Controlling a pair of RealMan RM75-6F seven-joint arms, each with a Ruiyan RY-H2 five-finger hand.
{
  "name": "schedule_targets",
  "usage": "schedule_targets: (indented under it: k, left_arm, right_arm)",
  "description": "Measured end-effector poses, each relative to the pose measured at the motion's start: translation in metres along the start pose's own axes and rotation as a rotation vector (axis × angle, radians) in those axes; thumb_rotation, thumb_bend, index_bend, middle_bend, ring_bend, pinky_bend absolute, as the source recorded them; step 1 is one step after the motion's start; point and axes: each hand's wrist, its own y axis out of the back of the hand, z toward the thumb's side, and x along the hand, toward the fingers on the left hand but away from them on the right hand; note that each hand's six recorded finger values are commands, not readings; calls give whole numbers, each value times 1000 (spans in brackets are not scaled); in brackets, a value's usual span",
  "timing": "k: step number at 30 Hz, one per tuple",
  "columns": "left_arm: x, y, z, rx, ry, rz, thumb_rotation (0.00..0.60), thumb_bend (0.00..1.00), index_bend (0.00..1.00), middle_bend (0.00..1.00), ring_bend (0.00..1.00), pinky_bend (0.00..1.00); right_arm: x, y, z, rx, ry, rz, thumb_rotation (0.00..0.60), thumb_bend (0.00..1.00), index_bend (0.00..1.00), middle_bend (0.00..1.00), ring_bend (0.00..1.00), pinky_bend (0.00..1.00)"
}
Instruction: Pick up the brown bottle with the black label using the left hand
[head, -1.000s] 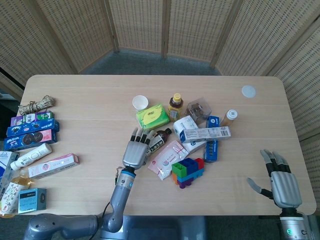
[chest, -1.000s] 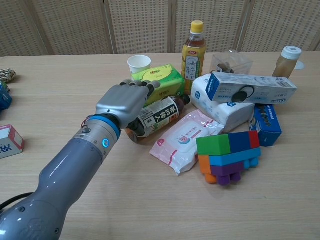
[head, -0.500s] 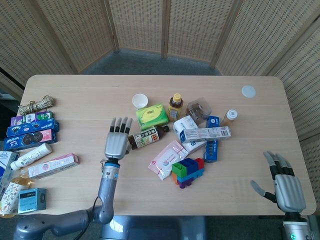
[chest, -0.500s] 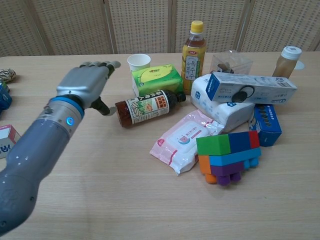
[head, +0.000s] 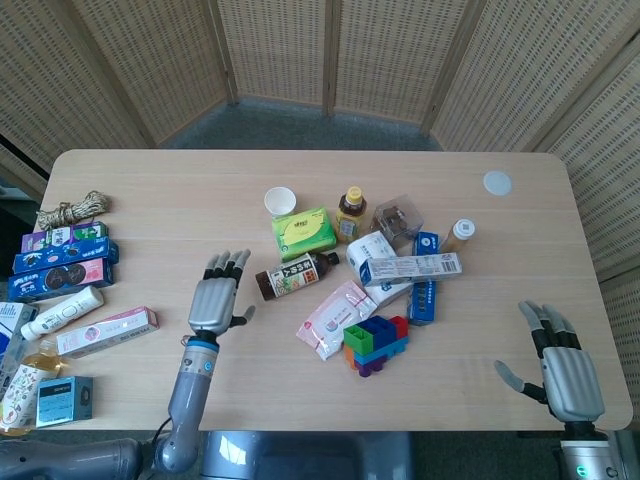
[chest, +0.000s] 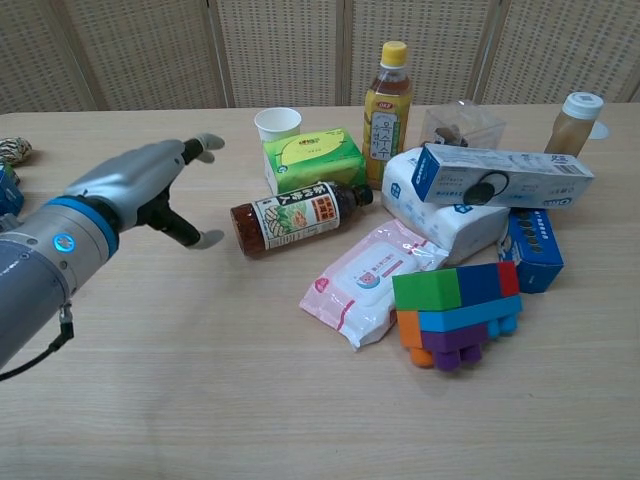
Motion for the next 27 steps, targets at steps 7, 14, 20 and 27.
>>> schedule_targets:
  k: [7,14,20,27]
  left_arm:
    - [3,-31,16,-35,24,-128,600,315,36,151,140,222]
    - [20,-37,36,-73,32,-140,600,315,4,152,141,241]
    - [23,-34,34,-122,49,-156,600,314,0,150,140,248]
    - [20,-22,30,-165,47,-163,600,314,0,141,137,254]
  right_arm:
    - [6,5,-4,2,-15,-9,1,197,0,31,0,0]
    - [9,7,-8,6,-31,-15,6,195,0,31,0,0]
    - [8,7,-9,9,-33,-10,2,194,0,31,0,0]
    - [6,5,-8,9,-30,-7,1,195,0,31,0,0]
